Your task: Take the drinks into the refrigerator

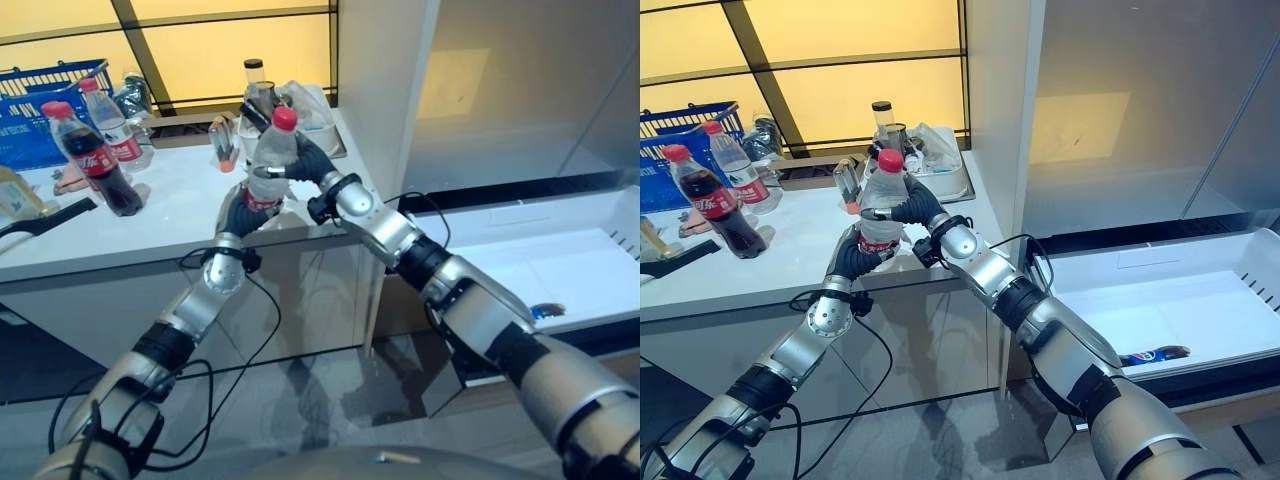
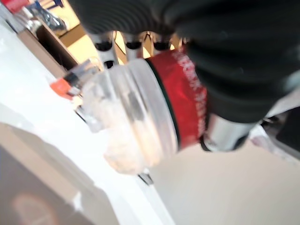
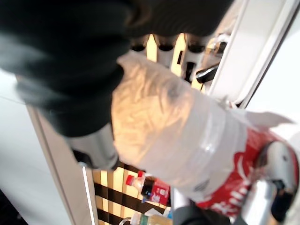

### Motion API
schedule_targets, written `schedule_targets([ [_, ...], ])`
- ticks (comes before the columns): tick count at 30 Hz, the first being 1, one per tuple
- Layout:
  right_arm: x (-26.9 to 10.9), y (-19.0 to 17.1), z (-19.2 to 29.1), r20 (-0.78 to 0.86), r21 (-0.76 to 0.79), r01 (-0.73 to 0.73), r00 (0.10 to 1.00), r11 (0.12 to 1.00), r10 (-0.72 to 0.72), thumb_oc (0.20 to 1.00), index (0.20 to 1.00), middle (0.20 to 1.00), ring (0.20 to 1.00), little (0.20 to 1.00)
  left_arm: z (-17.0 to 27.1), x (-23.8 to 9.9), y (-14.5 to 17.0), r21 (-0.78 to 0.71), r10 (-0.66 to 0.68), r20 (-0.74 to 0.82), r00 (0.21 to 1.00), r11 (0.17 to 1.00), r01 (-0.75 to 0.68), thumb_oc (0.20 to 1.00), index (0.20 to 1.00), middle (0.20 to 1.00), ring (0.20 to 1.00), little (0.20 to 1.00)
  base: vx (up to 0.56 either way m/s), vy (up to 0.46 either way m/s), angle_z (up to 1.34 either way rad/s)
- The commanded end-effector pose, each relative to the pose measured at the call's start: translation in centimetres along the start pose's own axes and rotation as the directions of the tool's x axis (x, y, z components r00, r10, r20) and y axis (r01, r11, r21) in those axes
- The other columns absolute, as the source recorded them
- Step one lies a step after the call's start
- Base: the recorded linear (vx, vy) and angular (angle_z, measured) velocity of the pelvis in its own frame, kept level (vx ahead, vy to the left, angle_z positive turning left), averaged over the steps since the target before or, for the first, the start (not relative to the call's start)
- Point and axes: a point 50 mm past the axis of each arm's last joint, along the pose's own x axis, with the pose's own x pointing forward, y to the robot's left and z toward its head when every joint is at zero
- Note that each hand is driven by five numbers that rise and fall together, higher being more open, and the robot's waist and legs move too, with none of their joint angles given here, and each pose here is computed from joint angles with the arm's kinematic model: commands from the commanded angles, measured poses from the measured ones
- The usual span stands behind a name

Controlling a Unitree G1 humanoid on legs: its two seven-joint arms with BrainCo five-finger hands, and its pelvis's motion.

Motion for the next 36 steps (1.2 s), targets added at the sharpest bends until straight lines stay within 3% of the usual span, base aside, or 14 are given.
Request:
schedule_targets([
  [1, 1.6, 4.2, 3.2, 0.096, -0.064, -0.136, 0.985, 0.989, 0.142, 0.2, 0.2, 0.2, 0.2, 0.2, 12.4, 4.9, 0.8, 0.024, 0.029, 0.505, 0.862, 0.999, -0.048, 0.2, 0.2, 0.2, 0.2, 0.2, -0.02, 0.013, 0.05],
  [5, 1.5, 3.9, 3.3, 0.106, -0.042, -0.132, 0.985, 0.99, 0.136, 0.2, 0.2, 0.2, 0.2, 0.2, 12.0, 4.8, 0.6, -0.001, 0.027, 0.485, 0.874, 1.0, -0.03, 0.2, 0.2, 0.2, 0.2, 0.2, -0.01, 0.003, 0.01],
  [8, 1.3, 3.1, 3.6, 0.126, -0.017, -0.115, 0.985, 0.993, 0.116, 0.2, 0.2, 0.2, 0.2, 0.2, 11.3, 4.7, 0.4, -0.024, 0.026, 0.455, 0.89, 1.0, -0.017, 0.435, 0.435, 0.435, 0.435, 0.435, -0.01, 0.002, 0.0],
  [9, 1.2, 2.8, 3.6, 0.131, -0.006, -0.106, 0.986, 0.994, 0.106, 0.2, 0.2, 0.2, 0.2, 0.2, 11.2, 4.7, 0.5, -0.026, 0.025, 0.45, 0.893, 1.0, -0.015, 0.517, 0.517, 0.517, 0.517, 0.517, 0.0, 0.0, 0.0],
  [10, 1.1, 2.5, 3.5, 0.134, 0.004, -0.097, 0.986, 0.995, 0.096, 0.2, 0.2, 0.2, 0.2, 0.2, 11.0, 4.6, 0.4, -0.033, 0.027, 0.442, 0.897, 0.999, -0.013, 0.912, 0.912, 0.912, 0.912, 0.912, 0.0, 0.0, 0.0],
  [11, 1.0, 2.3, 3.5, 0.135, 0.008, -0.094, 0.987, 0.996, 0.092, 0.2, 0.2, 0.2, 0.2, 0.2, 10.9, 4.6, 0.5, -0.037, 0.028, 0.437, 0.899, 0.999, -0.013, 1.0, 1.0, 1.0, 1.0, 1.0, 0.0, 0.0, 0.0],
  [16, 0.7, 0.5, 4.0, 0.161, 0.04, -0.044, 0.986, 0.998, 0.037, 0.2, 0.2, 0.2, 0.2, 0.2, 9.3, 4.2, 0.0, -0.102, 0.019, 0.36, 0.933, 0.995, 0.019, 1.0, 1.0, 1.0, 1.0, 1.0, 0.0, 0.0, 0.0],
  [18, 0.3, -0.8, 4.5, 0.186, 0.042, -0.022, 0.982, 0.999, 0.014, 0.2, 0.2, 0.2, 0.2, 0.2, 7.3, 3.1, -0.6, -0.261, 0.012, 0.258, 0.966, 0.964, 0.058, 1.0, 1.0, 1.0, 1.0, 1.0, 0.0, 0.0, 0.0],
  [23, -0.9, -3.0, 5.2, 0.229, 0.036, 0.005, 0.973, 0.999, -0.013, 0.2, 0.2, 0.2, 0.2, 0.2, 3.1, 0.1, -2.1, -0.379, -0.063, 0.094, 0.994, 0.921, 0.095, 1.0, 1.0, 1.0, 1.0, 1.0, 0.0, 0.0, 0.0],
  [28, -2.5, -6.0, 6.2, 0.285, 0.027, 0.052, 0.957, 0.998, -0.057, 0.2, 0.2, 0.2, 0.2, 0.2, -0.7, -3.5, -3.5, -0.437, -0.144, -0.056, 0.988, 0.893, 0.105, 1.0, 1.0, 1.0, 1.0, 1.0, 0.0, 0.002, -0.04],
  [30, -4.6, -8.7, 6.7, 0.325, 0.023, 0.111, 0.939, 0.994, -0.112, 0.2, 0.2, 0.2, 0.2, 0.2, -2.9, -6.5, -4.2, -0.498, -0.198, -0.15, 0.969, 0.862, 0.1, 1.0, 1.0, 1.0, 1.0, 1.0, 0.0, 0.0, 0.0],
  [36, -7.1, -11.6, 6.9, 0.346, -0.035, 0.186, 0.924, 0.982, -0.163, 0.2, 0.2, 0.2, 0.2, 0.2, -3.8, -8.4, -4.1, -0.535, -0.233, -0.183, 0.955, 0.839, 0.102, 1.0, 1.0, 1.0, 1.0, 1.0, -0.01, 0.001, -0.03],
])
